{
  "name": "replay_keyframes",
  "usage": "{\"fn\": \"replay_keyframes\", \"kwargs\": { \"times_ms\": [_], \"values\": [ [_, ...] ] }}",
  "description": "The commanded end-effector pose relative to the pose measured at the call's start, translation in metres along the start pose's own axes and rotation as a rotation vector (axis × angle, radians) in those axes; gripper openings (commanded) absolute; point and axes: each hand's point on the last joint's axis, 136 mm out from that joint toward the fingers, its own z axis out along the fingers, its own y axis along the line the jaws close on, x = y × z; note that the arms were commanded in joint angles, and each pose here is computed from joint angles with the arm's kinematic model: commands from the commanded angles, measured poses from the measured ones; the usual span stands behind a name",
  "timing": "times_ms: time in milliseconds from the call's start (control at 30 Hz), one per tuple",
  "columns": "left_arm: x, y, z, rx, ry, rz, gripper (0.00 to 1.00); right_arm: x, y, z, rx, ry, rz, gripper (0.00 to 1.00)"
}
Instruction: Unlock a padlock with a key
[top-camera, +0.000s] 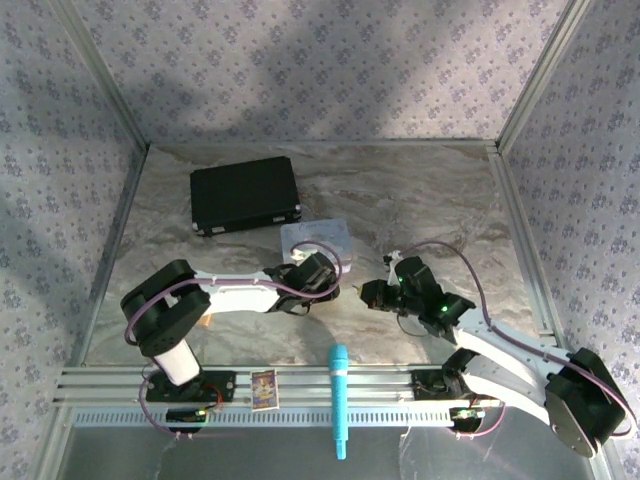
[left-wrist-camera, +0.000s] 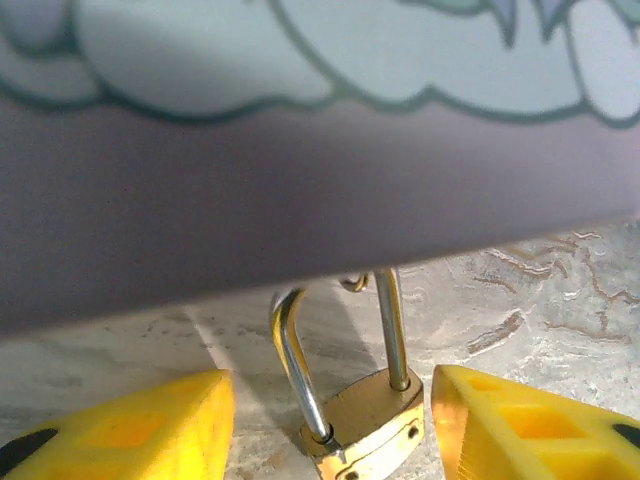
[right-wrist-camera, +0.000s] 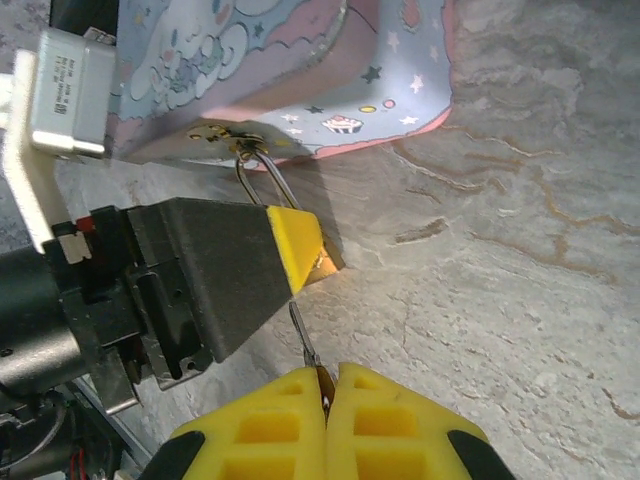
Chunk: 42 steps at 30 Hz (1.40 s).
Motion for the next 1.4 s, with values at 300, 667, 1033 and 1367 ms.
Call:
{"fn": "replay_keyframes", "kwargs": {
  "times_ms": [300,667,1033,1367],
  "values": [
    [0.005,0.004,0.014,0.002,-0.034,-0.042,0.35,0.006,-0.009,0.011,0.025,0.014,0.033,0.0],
    [-0.001,-0.005,0.001,0.033,-0.048,-0.07,0.11,0.024,-0.008,0.031,-0.058,0.087,0.106,0.0],
    [-0.016,-0.007,-0.01,0.203,-0.086,-0.374,0.0,0.02,0.008,0.032,-0.251,0.124,0.257,0.0],
    [-0.039,-0.007,-0.029,0.388,-0.166,-0.619,0.0,0.006,0.03,0.042,-0.393,0.192,0.3,0.0]
  ]
}}
